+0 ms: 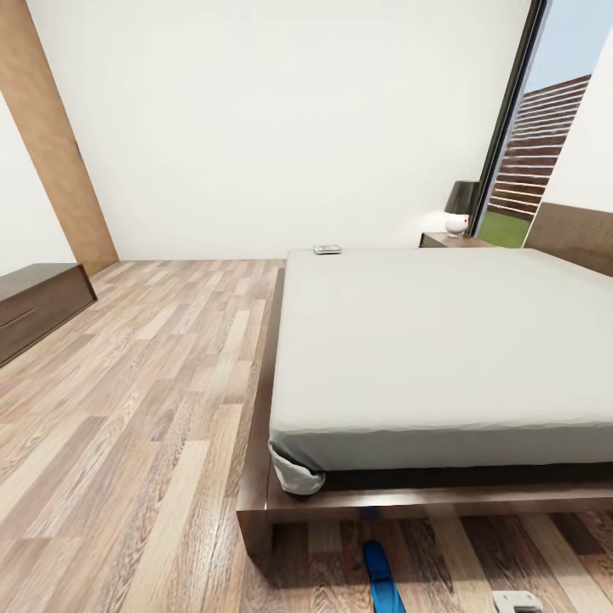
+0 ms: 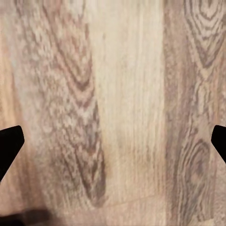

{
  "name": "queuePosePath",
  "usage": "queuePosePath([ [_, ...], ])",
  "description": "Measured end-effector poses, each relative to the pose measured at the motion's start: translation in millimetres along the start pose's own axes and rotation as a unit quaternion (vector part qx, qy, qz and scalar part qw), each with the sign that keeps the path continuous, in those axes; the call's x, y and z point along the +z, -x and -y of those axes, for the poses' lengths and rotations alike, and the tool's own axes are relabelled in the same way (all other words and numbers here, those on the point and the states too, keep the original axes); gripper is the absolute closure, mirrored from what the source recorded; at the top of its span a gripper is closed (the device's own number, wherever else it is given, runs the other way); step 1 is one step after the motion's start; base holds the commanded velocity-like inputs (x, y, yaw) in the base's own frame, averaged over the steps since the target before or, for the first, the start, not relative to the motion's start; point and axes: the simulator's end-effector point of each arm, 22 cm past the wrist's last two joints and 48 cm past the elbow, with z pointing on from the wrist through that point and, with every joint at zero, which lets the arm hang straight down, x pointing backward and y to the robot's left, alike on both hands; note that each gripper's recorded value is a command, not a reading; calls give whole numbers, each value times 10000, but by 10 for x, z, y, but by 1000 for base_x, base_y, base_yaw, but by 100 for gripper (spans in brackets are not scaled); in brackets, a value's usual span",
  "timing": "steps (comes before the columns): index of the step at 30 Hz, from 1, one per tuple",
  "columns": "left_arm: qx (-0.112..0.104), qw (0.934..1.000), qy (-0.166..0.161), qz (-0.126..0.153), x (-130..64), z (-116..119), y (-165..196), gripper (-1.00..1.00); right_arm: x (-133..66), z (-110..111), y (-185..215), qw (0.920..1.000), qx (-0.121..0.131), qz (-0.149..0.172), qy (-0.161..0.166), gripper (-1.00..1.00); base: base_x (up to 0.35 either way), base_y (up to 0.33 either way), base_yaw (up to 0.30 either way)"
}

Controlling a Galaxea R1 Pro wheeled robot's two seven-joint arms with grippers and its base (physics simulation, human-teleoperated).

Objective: In the bedroom, move the book from the bed onto either nightstand, and place the two sandals side by side next to the bed.

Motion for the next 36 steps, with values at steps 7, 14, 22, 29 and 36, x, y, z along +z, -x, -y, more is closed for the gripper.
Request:
queuePosePath([
  [7, 105, 9960, -846, 277, -36, 375, 109, 100, 7, -51, -39, 10000, -18, -2, 31, -100, 0, 0, 0],
  [14, 465, 9733, -2119, 751, -100, 897, 224, 100, 9, -85, -48, 10000, -38, -2, 51, -100, 0, 0, 0],
  [22, 1107, 9566, -2179, 1587, 540, 684, 445, 100, 9, -95, -53, 10000, -52, -4, 55, -100, 0, 0, 0],
  [29, 1504, 9494, -2058, 1835, 1086, 352, 506, 100, 9, -105, -51, 10000, -57, 4, 66, -100, 0, 0, 0],
  [36, 1861, 9401, -2020, 2022, 1315, 163, 677, 100, 9, -111, -51, 10000, -61, 7, 78, -100, 0, 0, 0],
])
